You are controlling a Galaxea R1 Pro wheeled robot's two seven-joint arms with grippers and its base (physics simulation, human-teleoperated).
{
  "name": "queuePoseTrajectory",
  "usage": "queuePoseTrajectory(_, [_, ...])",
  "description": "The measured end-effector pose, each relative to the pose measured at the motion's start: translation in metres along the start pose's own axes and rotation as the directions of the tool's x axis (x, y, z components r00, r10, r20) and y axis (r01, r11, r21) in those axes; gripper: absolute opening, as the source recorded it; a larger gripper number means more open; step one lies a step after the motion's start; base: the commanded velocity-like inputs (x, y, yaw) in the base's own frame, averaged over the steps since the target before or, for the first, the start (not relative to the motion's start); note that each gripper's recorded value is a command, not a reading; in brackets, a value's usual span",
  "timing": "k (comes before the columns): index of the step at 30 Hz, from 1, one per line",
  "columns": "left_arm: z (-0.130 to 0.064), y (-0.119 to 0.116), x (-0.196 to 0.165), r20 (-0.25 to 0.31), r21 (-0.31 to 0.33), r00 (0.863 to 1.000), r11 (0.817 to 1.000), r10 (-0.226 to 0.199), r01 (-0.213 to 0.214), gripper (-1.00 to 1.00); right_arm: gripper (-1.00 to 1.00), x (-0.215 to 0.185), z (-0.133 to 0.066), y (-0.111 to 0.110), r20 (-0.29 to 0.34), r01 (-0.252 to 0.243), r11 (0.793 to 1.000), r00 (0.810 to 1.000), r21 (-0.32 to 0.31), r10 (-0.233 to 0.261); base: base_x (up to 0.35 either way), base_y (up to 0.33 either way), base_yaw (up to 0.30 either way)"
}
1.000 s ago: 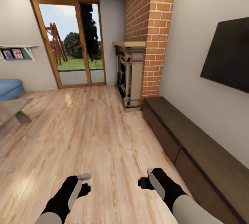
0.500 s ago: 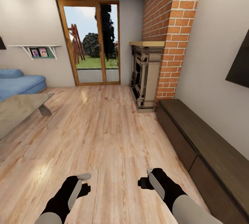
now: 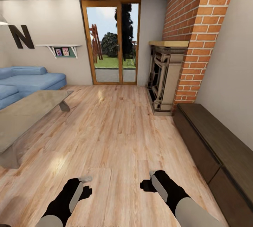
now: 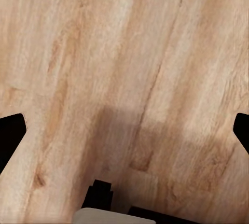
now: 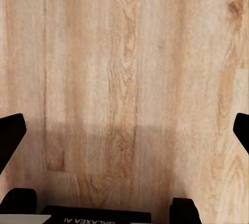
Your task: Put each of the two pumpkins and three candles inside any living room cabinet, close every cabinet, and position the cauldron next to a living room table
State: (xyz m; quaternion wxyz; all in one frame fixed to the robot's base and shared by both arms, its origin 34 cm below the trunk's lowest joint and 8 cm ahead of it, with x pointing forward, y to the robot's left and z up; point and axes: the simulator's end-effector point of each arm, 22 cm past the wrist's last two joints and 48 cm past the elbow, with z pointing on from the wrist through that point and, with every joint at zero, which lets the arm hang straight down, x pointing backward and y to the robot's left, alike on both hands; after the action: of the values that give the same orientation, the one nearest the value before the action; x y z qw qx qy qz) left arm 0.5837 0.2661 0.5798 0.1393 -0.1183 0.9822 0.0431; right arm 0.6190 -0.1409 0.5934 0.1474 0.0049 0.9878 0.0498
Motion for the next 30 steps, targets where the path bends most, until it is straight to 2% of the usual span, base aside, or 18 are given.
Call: queuePoseTrajectory(30, [0.004,0.0007,0.0034,-0.01,-0.001,1.0,1.0,-0.001,0.001,1.0,1.0,0.004,0.0042,0.0011,-0.011,0.0,1.0,1.0,-0.002,0.0,0.0,0.0,0.286])
